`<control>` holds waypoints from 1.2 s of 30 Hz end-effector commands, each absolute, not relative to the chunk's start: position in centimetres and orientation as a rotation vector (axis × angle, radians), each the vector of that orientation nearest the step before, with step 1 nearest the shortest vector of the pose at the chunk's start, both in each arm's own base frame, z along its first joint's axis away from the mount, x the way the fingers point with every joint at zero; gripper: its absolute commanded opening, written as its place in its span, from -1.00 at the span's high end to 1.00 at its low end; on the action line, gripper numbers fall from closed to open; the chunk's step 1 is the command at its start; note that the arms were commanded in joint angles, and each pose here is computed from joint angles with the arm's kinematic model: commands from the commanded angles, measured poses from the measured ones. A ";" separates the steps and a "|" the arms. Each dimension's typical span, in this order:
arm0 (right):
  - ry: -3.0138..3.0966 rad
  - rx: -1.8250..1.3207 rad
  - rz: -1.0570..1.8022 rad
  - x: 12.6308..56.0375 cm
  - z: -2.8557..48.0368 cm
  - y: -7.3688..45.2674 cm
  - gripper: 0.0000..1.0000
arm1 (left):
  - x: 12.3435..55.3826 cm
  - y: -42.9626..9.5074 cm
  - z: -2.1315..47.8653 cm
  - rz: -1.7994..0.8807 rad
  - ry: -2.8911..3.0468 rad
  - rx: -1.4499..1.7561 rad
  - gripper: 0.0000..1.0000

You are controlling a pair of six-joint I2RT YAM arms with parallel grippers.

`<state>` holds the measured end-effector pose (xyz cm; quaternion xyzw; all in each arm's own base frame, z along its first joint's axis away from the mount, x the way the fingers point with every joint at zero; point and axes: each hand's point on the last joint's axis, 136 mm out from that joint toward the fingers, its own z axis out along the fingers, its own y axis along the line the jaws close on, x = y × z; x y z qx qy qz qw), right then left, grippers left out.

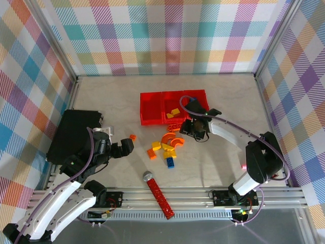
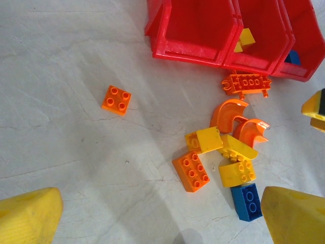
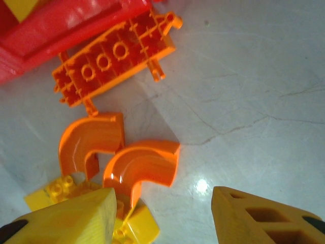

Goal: Sort the legos into containers by color

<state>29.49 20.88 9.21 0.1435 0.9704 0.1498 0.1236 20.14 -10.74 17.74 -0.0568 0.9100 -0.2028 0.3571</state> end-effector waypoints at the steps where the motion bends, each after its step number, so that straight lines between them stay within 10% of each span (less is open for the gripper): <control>1: 2.748 0.611 0.470 30.9 8.2 21.4 -0.05 | 19.8 -11.1 17.1 -0.536 2.364 -0.142 -1.00; 22: 2.563 0.696 0.413 32.7 10.0 22.1 0.13 | 20.2 -12.8 17.5 -0.587 2.400 -0.046 -0.99; 36: 2.452 0.313 0.344 29.8 20.1 13.7 -0.15 | 23.1 -22.2 19.2 -0.533 2.365 0.794 -0.99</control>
